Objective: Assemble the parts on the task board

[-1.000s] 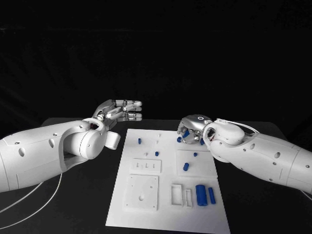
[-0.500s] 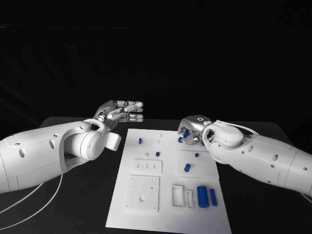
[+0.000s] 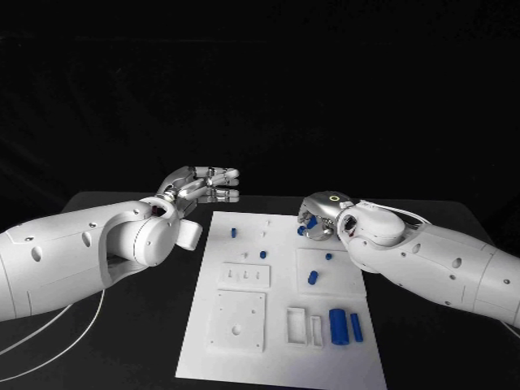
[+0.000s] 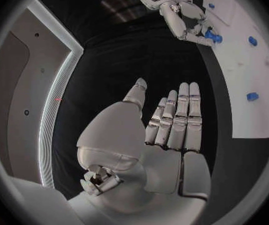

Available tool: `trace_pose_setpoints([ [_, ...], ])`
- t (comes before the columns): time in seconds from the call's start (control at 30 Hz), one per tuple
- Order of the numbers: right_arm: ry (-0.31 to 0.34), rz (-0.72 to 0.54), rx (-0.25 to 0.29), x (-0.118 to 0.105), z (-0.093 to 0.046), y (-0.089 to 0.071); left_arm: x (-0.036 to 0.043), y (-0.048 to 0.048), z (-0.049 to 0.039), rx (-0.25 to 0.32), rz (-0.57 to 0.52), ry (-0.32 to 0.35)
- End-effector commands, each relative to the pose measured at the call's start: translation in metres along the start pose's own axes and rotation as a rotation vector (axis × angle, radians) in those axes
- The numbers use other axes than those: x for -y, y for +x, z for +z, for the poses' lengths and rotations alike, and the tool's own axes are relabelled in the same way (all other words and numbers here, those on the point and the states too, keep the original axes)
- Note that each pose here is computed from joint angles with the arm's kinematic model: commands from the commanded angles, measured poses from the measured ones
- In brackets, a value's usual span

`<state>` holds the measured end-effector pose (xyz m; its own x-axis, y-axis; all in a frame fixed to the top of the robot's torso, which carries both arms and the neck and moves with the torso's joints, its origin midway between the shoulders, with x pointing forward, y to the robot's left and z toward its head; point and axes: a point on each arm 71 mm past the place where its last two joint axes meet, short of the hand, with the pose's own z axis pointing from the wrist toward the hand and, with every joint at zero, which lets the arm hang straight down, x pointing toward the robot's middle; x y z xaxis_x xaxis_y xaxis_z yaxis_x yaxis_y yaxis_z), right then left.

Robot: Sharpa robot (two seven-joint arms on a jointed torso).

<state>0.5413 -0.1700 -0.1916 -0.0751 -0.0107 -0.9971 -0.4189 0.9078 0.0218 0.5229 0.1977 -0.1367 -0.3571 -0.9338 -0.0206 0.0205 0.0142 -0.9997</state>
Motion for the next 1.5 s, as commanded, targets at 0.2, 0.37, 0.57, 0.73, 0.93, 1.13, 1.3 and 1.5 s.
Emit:
trace_pose_setpoints([
  [0.2,-0.010,-0.018,-0.029,-0.004,0.001,0.006,0.0023,0.0023,0.0008,-0.020,-0.002,0.009],
  [0.37,-0.010,-0.015,-0.029,-0.004,0.001,0.007,0.0021,0.0017,0.0009,-0.016,0.000,0.005],
  [0.57,-0.013,-0.009,-0.022,-0.005,0.001,0.006,0.0019,0.0015,0.0013,-0.013,0.003,0.002],
  [0.73,-0.002,-0.001,0.019,-0.004,0.001,0.004,0.0018,0.0012,0.0016,-0.011,0.004,-0.001],
  [0.93,0.017,0.014,0.112,-0.002,0.000,-0.003,0.0016,0.0001,0.0018,-0.007,0.006,-0.003],
  [1.13,0.039,0.032,0.179,-0.003,-0.002,-0.009,0.0013,-0.0019,0.0026,-0.001,0.008,-0.004],
  [1.3,0.057,0.041,0.209,-0.004,-0.003,-0.012,0.0011,-0.0043,0.0033,0.008,0.011,-0.005],
  [1.5,0.068,0.050,0.232,-0.011,0.000,-0.015,0.0010,-0.0058,0.0041,0.015,0.014,-0.005],
])
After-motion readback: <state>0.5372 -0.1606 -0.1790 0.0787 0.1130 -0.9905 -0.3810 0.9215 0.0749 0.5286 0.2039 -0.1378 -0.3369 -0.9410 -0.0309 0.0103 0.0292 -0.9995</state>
